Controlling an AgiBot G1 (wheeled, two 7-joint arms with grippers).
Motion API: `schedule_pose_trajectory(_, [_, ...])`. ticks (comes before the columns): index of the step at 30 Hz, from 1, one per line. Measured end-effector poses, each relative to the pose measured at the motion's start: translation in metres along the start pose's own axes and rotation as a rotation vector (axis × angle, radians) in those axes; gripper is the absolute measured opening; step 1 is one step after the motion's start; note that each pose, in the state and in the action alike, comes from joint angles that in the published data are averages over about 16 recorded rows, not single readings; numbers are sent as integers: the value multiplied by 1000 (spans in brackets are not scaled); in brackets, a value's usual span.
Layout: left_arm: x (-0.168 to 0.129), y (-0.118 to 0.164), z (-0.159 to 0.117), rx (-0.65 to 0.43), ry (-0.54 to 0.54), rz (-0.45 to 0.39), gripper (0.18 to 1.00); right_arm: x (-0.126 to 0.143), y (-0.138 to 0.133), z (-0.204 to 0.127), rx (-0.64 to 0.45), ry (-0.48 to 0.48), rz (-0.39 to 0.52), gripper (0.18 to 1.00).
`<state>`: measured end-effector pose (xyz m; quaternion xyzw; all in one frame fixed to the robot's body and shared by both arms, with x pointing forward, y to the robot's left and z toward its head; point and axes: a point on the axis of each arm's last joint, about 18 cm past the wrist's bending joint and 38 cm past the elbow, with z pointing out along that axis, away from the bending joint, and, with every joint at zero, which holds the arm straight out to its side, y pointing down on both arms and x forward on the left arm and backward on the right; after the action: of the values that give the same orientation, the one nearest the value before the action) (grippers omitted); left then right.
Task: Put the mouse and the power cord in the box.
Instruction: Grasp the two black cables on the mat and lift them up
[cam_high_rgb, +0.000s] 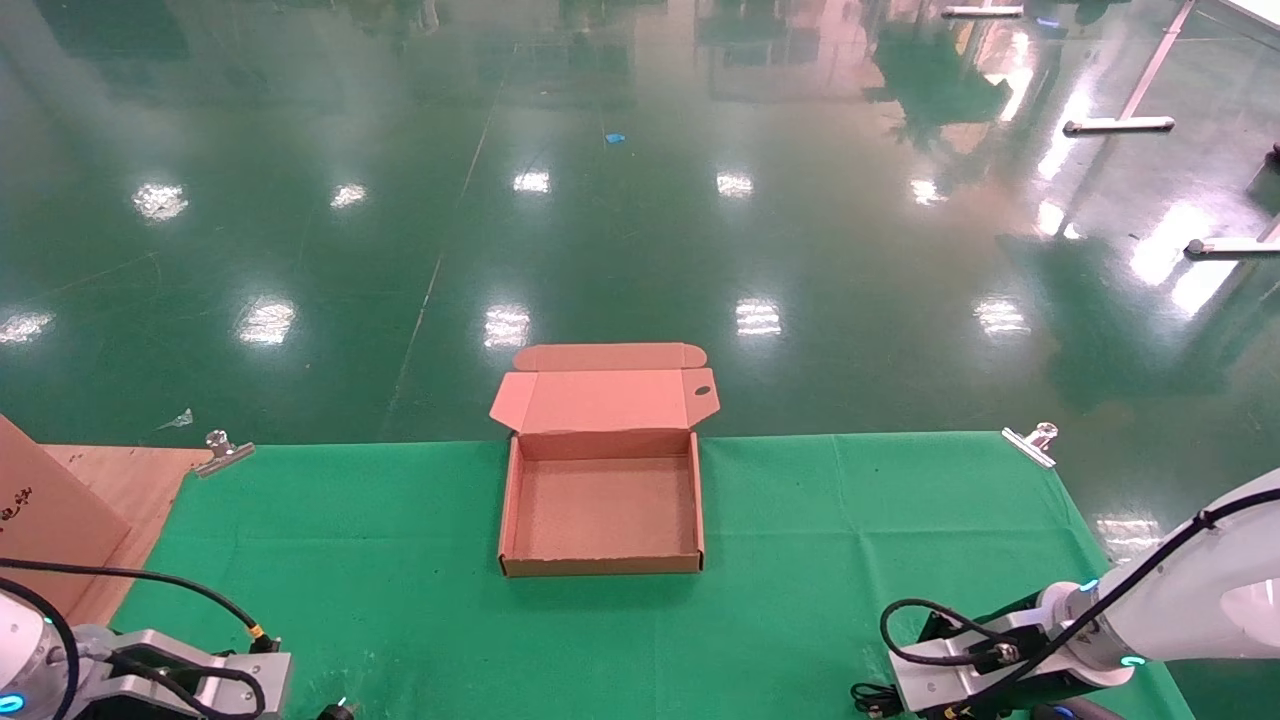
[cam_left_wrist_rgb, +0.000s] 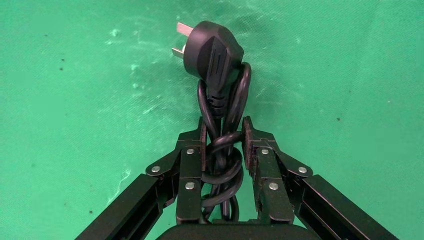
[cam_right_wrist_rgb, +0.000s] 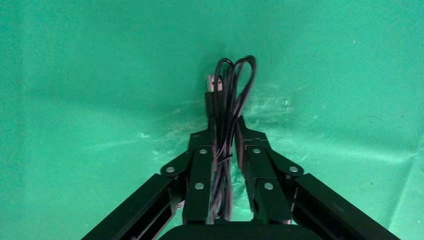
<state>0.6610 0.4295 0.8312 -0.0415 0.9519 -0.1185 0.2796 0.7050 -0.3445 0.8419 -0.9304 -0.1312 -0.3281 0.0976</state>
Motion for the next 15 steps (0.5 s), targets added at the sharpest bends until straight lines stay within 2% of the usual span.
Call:
schedule_pose_trajectory(8, [-14,-9,-23,29,-22,30,319,20,-4,-25,42,50,3,247])
schedule_pose_trajectory(15, [-44,-38,-59,65,-77,104,314,57,-20,-65,96,135,-23,220])
